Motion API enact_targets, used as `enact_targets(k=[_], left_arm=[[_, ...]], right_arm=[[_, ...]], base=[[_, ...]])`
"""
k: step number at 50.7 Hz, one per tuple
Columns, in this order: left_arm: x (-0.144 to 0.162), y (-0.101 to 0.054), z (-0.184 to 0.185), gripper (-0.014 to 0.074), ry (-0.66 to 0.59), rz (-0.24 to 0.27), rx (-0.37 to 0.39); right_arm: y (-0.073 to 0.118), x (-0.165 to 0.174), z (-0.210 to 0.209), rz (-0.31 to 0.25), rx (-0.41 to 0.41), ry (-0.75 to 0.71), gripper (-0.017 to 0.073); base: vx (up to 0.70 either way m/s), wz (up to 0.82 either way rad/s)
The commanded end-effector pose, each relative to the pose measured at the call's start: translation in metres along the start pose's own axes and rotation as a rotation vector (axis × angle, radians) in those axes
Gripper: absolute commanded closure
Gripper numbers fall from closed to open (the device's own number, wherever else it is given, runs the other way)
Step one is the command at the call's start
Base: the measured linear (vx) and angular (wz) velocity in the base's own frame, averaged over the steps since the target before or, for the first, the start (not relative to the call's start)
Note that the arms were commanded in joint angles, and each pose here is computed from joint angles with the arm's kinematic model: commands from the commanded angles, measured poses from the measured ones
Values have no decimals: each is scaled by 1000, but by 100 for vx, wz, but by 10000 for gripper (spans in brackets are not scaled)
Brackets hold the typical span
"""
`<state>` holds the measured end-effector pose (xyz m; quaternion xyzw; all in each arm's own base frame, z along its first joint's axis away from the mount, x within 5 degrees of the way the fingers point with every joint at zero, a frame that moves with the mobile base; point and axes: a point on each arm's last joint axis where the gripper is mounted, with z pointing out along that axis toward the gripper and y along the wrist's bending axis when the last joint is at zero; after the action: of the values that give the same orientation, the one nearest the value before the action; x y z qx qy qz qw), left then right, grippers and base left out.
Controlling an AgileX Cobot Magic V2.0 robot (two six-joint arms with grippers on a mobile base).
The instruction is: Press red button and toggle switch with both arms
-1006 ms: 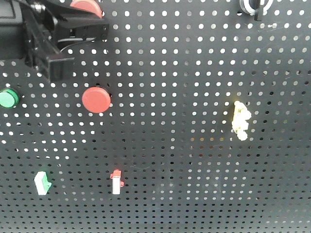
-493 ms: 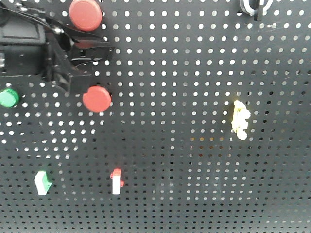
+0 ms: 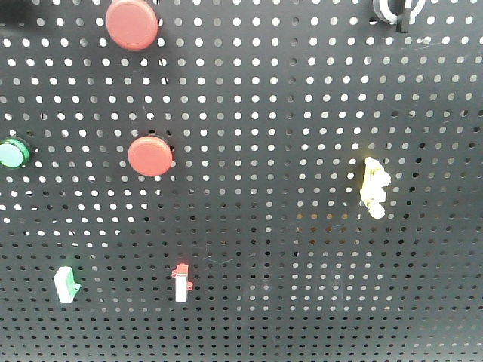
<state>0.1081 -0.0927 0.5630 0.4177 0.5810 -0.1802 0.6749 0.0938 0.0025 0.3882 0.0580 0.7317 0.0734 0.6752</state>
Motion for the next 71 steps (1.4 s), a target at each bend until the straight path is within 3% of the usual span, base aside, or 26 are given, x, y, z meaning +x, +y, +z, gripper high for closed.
enact_targets(k=[1,5,14,17,22,28,35,39,45,50,63,69,71], left_arm=[[-17,-1,-22,592,-94,-28,-83],[-17,1,-31,592,-73,-35,-138],[-9,6,-36,592,-7,-98,-229],[-5,7,-34,592,12,-115,-239],[2,7,-30,592,31,-134,-237],[8,7,-25,592,51,-149,-225],[14,8,-20,592,55,-162,-230],[14,8,-20,592,53,-163,-231],[12,9,-20,592,32,-160,-244],[12,9,-20,592,25,-159,-248],[11,10,-20,592,18,-159,-252],[10,10,-20,592,11,-158,-256],[10,10,-20,592,11,-158,-256]], right_arm=[[5,-9,0,-29,-41,-30,562],[10,-8,0,-78,-96,-23,562],[30,-11,-4,-99,-317,-65,562],[36,-13,-4,-122,-390,-91,562],[44,-20,1,-81,-490,-133,562],[53,-40,11,-107,-569,-144,562],[64,-75,25,-160,-634,-154,562],[69,-93,36,-152,-675,-143,562],[75,-112,47,-185,-721,-119,562],[77,-119,56,-148,-729,-89,562],[97,-119,50,-152,-854,-69,562],[98,-119,53,-146,-801,-76,562],[97,-118,55,-172,-761,-74,562]], base=[[0,0],[0,0],[0,0],[0,0],[0,0],[0,0],[0,0],[0,0],[0,0],[0,0],[0,0],[0,0],[0,0]])
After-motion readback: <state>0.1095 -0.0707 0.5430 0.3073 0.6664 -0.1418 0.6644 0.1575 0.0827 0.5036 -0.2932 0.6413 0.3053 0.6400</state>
